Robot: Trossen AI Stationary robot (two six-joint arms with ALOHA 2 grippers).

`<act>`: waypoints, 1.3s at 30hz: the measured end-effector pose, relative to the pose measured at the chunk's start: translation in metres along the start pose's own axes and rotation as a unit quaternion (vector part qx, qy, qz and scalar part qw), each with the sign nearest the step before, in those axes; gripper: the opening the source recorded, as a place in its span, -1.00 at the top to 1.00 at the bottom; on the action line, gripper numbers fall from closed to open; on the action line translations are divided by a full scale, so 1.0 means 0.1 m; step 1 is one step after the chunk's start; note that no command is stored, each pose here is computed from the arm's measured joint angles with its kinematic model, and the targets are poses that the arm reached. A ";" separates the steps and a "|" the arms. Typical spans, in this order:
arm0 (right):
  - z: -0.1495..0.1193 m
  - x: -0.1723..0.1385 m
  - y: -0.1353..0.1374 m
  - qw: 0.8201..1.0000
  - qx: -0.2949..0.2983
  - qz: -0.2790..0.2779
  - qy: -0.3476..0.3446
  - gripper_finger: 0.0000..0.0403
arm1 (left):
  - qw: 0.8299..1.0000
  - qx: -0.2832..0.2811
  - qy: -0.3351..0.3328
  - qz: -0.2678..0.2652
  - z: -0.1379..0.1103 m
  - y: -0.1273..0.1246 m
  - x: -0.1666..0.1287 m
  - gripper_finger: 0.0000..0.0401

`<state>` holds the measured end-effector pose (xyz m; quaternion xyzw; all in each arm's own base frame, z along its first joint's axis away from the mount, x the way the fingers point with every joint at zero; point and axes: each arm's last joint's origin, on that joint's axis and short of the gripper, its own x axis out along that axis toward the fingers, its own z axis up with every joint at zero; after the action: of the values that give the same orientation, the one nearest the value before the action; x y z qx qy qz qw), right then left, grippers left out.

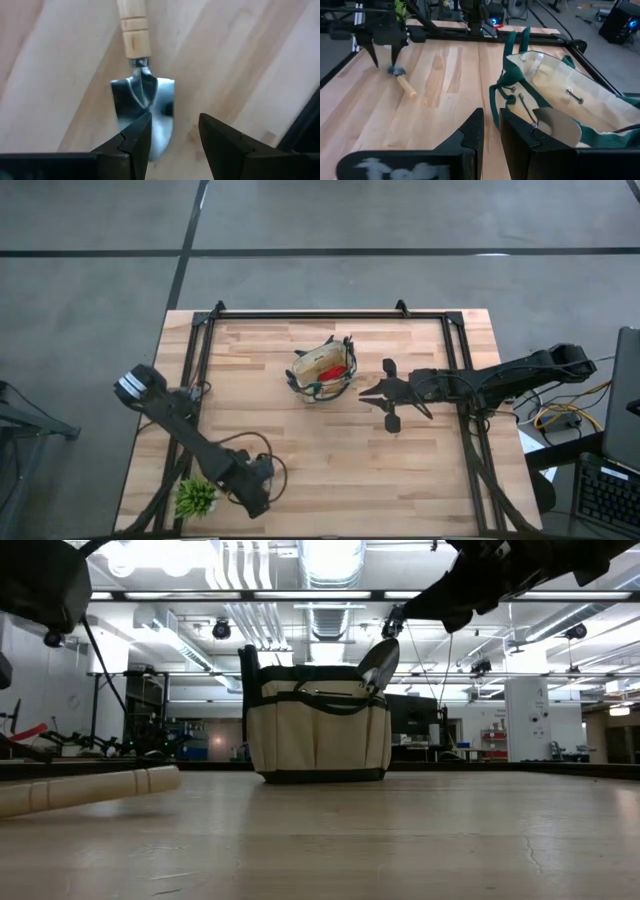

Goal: Pick & Place Garden tools in Gardening bag
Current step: Put the brown trowel into the brown gardening bag

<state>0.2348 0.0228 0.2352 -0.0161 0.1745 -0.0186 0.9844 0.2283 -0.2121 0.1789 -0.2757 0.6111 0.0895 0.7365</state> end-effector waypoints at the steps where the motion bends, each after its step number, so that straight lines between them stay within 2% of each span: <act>1: 0.00 0.00 0.00 1.000 0.000 0.000 0.000 0.74 | 1.000 0.003 -0.003 0.007 0.01 -0.01 0.01 0.17; 9: 0.00 0.00 0.00 1.000 -0.003 0.000 0.001 0.74 | 0.998 0.027 -0.009 0.056 0.03 -0.07 0.15 0.17; 15: 0.00 0.00 0.00 1.000 -0.005 0.000 0.000 0.74 | 0.991 0.030 0.013 0.130 0.01 0.01 0.23 0.18; 21: 0.00 0.00 0.00 1.000 -0.005 0.000 -0.002 0.74 | 0.987 0.048 -0.004 0.154 0.02 0.05 0.23 0.27; 27: 0.02 0.00 0.00 1.000 -0.004 0.000 -0.008 0.74 | 0.981 0.060 -0.014 0.182 0.03 0.10 0.22 0.48; 34: 0.02 0.00 0.00 1.000 -0.004 0.000 -0.008 0.74 | 0.973 0.082 -0.025 0.216 0.04 0.15 0.17 0.93; 39: 0.01 0.00 0.00 1.000 -0.004 0.000 -0.008 0.74 | 0.968 0.091 -0.064 0.223 0.08 0.15 0.13 0.96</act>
<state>0.2352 0.0228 0.2362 -0.0199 0.1670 -0.0177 0.9856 0.2308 -0.1983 0.1630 -0.0583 0.6145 0.2132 0.7574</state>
